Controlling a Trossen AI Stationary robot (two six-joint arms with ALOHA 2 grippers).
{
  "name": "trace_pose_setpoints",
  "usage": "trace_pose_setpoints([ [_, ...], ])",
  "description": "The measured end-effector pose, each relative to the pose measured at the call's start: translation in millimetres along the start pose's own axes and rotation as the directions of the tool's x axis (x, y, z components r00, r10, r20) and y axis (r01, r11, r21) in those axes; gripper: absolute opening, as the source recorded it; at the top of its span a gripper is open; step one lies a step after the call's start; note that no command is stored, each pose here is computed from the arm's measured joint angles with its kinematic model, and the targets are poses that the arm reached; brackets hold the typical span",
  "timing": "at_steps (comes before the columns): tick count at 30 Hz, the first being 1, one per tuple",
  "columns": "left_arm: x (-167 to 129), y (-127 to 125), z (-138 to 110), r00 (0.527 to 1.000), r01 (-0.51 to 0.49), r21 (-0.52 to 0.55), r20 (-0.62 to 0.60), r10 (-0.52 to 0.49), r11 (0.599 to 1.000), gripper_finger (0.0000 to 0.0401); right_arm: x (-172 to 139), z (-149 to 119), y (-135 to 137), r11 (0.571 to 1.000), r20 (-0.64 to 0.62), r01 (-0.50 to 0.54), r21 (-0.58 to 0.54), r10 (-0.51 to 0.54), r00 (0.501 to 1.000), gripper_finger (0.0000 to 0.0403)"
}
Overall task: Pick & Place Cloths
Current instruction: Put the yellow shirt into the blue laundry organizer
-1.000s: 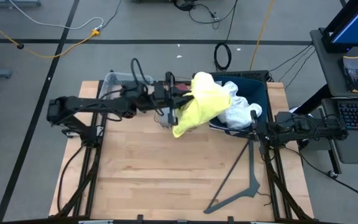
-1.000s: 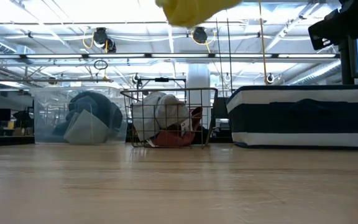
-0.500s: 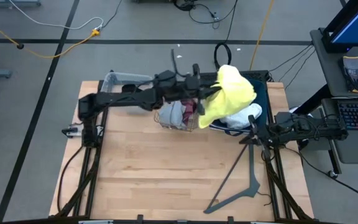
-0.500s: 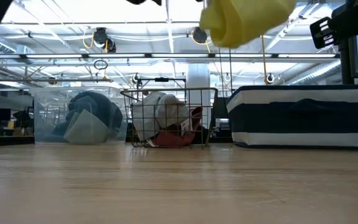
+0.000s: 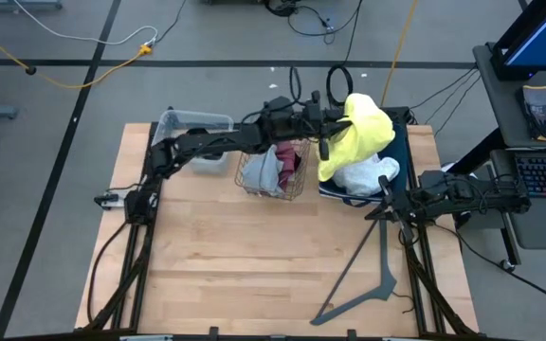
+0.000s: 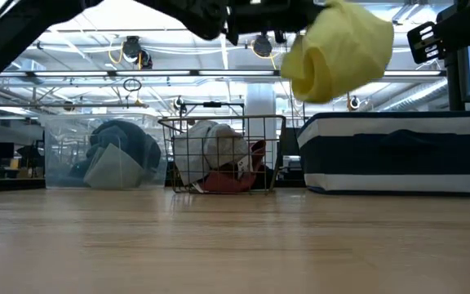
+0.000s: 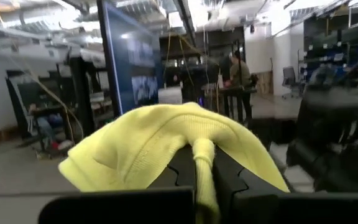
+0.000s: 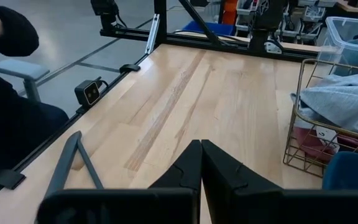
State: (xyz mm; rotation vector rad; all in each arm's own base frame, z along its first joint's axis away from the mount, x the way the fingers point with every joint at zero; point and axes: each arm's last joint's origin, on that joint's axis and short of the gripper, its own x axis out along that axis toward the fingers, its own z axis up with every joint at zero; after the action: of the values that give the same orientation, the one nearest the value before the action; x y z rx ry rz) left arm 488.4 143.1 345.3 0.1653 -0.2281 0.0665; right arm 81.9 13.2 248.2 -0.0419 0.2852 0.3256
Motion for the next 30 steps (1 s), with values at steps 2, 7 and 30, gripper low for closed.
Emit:
trace_pose_setpoints([
  [2,2,3,-12,1.000,-0.002,-0.013,-0.022,0.001,1.000,0.0004,0,0,0,1.000,0.000,0.000,-0.002,0.000,1.000,0.0000],
  [7,6,6,-39,0.999,0.006,-0.052,-0.040,-0.008,0.999,0.0004,0,0,0,1.000,0.000,0.001,-0.005,-0.001,1.000,0.0000],
  [30,10,-4,-50,0.994,0.108,-0.050,0.027,-0.107,0.993,0.0004,0,6,-1,0.999,0.062,0.015,-0.042,-0.012,0.998,0.0000],
])
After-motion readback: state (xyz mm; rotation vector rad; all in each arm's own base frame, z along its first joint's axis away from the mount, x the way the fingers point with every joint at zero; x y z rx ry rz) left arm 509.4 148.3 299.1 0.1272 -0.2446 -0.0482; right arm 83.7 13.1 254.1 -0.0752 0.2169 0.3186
